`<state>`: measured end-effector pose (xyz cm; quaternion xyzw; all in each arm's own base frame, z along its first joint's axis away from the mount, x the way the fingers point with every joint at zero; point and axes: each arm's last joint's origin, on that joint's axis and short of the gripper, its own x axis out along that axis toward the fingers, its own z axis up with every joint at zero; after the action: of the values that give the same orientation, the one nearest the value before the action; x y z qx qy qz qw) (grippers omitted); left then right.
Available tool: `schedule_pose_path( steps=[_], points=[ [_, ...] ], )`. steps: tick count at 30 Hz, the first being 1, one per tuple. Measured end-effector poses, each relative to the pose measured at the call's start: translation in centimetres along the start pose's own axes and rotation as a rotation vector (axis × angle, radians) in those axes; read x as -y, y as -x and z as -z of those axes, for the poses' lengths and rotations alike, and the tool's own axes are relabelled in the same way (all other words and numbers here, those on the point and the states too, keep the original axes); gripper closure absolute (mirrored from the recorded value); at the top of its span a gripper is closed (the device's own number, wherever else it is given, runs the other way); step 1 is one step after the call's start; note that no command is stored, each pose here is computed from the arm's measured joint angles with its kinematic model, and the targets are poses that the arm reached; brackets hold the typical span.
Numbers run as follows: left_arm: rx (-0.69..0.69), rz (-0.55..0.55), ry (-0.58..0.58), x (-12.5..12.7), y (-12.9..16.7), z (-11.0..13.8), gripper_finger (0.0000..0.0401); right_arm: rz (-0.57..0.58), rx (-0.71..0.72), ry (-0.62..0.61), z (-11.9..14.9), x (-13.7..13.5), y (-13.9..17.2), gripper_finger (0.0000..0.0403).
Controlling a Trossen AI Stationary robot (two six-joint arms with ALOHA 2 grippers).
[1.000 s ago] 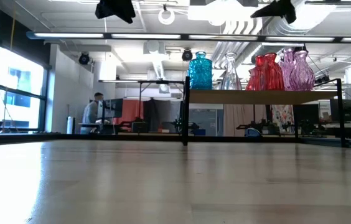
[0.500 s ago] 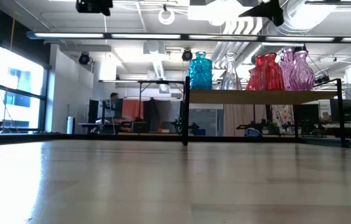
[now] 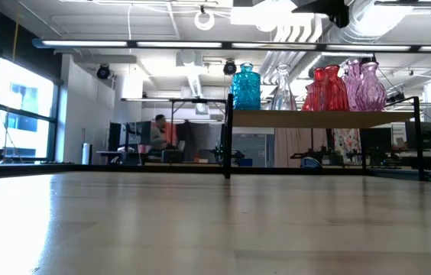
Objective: Sort vases onto shelf
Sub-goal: Put the transparent vase on the shelf aligned with the other transparent vase
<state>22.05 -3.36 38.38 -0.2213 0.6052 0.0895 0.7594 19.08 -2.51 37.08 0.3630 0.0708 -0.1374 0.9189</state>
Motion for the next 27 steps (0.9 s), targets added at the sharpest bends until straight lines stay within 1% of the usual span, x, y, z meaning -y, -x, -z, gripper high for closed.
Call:
schedule_pose_path(
  steps=[3, 6, 9, 13, 17, 27],
  points=[
    [-0.024, 0.029, -0.029, 0.9, -0.1, 0.6, 0.0313, -0.028, -0.026, -0.015, 0.5, -0.6, 0.1, 0.0098],
    [-0.047, 0.058, 0.002, 1.7, -0.2, 1.2, 0.0314, -0.041, -0.037, -0.030, 1.1, -1.1, 0.2, 0.0098],
    [-0.058, 0.062, 0.012, 2.4, -0.2, 1.9, 0.0314, -0.040, -0.035, -0.051, 1.6, -1.6, 0.3, 0.0098],
    [-0.074, 0.064, 0.051, 3.2, -0.3, 2.6, 0.0314, -0.035, -0.025, -0.042, 2.2, -2.3, 0.6, 0.0098],
    [-0.083, 0.067, 0.033, 3.7, -0.3, 3.2, 0.0313, -0.031, -0.017, -0.036, 2.7, -2.8, 0.8, 0.0098],
    [-0.115, 0.067, 0.052, 5.1, -0.5, 4.6, 0.0313, -0.025, 0.004, -0.039, 3.8, -3.9, 1.4, 0.0098]
  ],
)
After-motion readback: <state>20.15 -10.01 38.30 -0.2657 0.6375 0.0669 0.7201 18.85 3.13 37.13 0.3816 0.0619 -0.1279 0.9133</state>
